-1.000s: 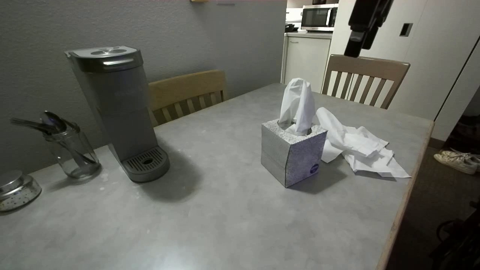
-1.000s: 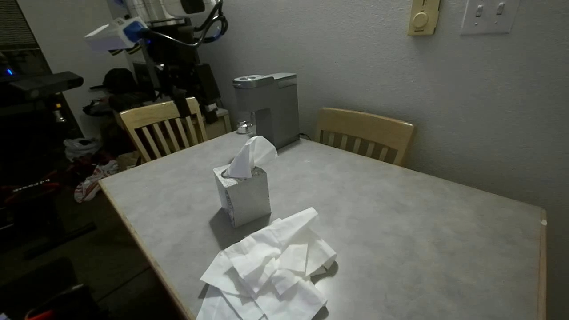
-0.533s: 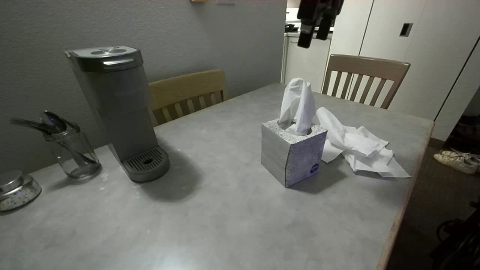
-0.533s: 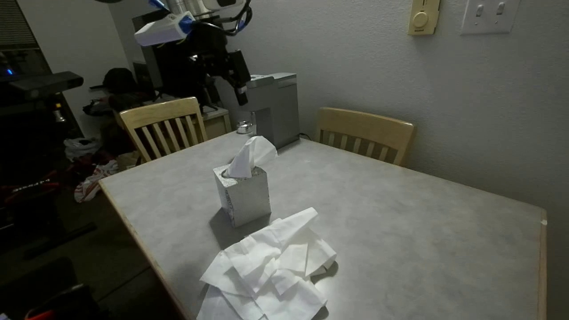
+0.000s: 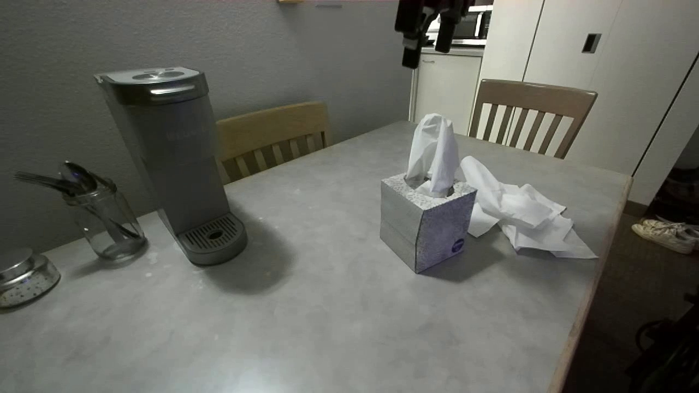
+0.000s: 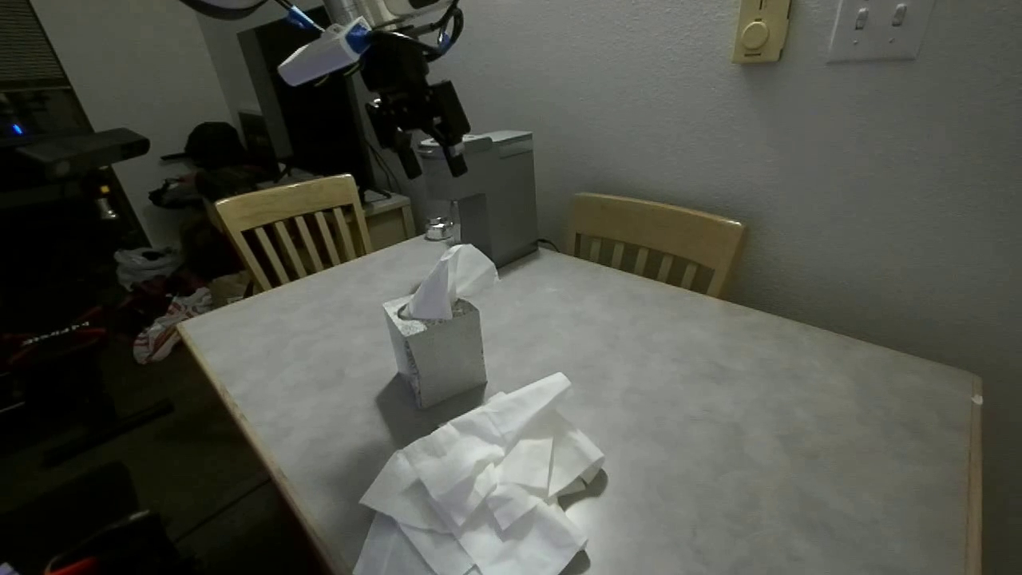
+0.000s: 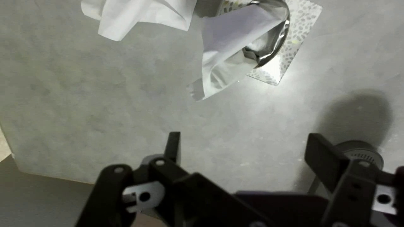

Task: Remove one of the tissues from the box and place it on the table

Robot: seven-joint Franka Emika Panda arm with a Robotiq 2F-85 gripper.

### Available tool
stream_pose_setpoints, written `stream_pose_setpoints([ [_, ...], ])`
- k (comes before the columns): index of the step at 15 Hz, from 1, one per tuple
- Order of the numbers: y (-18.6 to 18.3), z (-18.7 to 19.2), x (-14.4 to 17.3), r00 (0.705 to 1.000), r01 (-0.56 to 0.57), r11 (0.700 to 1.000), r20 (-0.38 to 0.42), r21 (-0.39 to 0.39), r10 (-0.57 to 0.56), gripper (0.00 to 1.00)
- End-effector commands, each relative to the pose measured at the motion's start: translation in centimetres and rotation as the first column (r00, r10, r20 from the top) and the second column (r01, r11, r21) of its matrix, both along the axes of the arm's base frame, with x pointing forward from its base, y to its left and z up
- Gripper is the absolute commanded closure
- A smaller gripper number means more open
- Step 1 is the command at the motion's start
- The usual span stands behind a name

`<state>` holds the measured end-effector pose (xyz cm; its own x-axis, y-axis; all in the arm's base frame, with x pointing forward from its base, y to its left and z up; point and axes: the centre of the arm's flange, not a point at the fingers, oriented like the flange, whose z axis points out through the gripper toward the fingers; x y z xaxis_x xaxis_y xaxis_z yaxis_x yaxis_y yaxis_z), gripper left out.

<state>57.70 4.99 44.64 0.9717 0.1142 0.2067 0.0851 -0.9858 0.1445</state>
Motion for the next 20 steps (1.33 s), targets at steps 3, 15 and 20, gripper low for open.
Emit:
stream_pose_setpoints([
  [3,1.2,-0.4,-0.4,0.995,0.08,0.995,-0.047,-0.053,-0.082,0.0],
  [15,-5.6,-9.5,-1.6,0.974,0.171,0.985,-0.148,-0.031,-0.174,0.0],
  [20,-5.3,-9.3,-0.9,0.974,0.174,0.985,-0.142,-0.021,-0.175,0.0],
])
